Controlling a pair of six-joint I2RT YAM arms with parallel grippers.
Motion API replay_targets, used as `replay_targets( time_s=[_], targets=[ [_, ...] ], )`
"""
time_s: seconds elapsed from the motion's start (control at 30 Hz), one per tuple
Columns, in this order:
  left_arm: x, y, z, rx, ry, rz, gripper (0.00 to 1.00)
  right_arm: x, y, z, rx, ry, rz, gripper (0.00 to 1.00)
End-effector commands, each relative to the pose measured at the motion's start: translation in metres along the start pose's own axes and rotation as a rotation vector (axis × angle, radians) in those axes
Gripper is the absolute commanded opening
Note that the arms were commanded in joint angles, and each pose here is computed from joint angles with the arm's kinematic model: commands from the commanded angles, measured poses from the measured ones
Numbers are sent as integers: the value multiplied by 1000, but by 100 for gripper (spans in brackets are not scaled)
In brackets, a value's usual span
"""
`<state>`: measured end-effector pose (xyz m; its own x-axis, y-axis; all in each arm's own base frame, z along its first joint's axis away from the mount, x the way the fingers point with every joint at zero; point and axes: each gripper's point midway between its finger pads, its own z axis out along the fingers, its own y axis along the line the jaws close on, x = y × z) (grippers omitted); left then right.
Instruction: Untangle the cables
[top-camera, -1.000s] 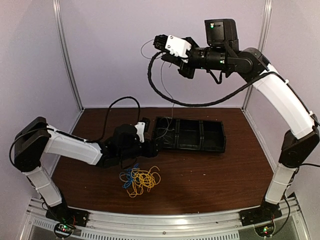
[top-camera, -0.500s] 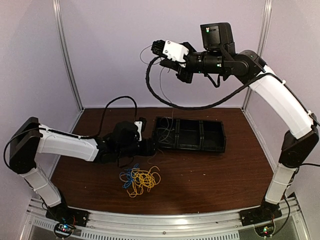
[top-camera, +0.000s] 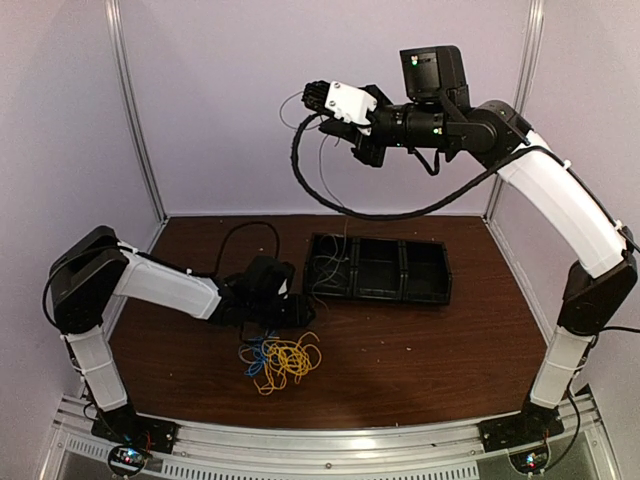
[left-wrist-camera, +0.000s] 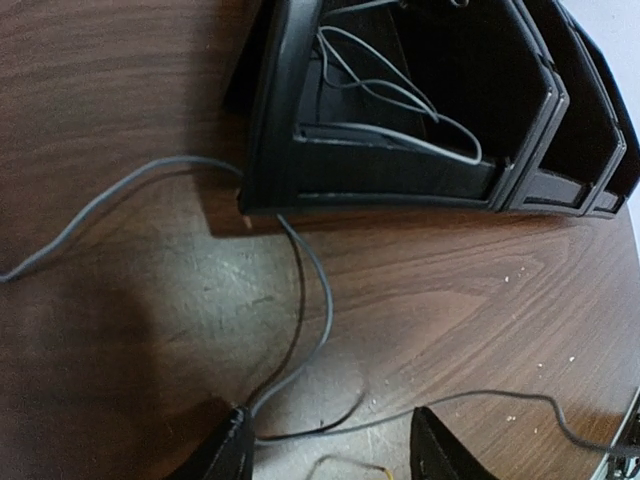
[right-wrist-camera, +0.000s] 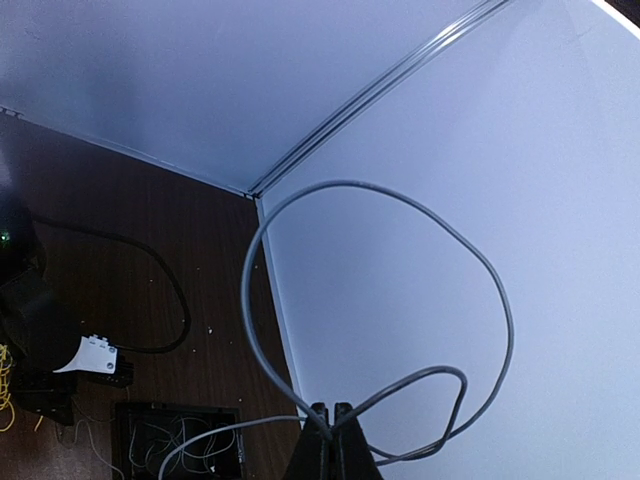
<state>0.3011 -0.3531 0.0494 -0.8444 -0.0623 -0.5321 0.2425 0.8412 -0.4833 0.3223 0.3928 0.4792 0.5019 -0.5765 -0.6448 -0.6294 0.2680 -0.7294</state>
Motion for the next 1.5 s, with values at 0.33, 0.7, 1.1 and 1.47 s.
replay_targets(
  time_s=[0.33, 0.7, 1.1, 1.47],
  targets=[
    [-22, 4, 46, -62, 39, 235, 32, -2, 1, 0, -7, -19, 37, 0],
    [-66, -27, -14, -23, -81, 213, 0, 9, 3, 4, 5, 12, 41, 0],
    [-174, -135, -108, 251, -462, 407, 0, 82, 9, 53, -99, 24, 321, 0],
    [-198, -156, -46, 600, -451, 330, 0, 126, 9, 77, -104, 46, 448, 0]
  ],
)
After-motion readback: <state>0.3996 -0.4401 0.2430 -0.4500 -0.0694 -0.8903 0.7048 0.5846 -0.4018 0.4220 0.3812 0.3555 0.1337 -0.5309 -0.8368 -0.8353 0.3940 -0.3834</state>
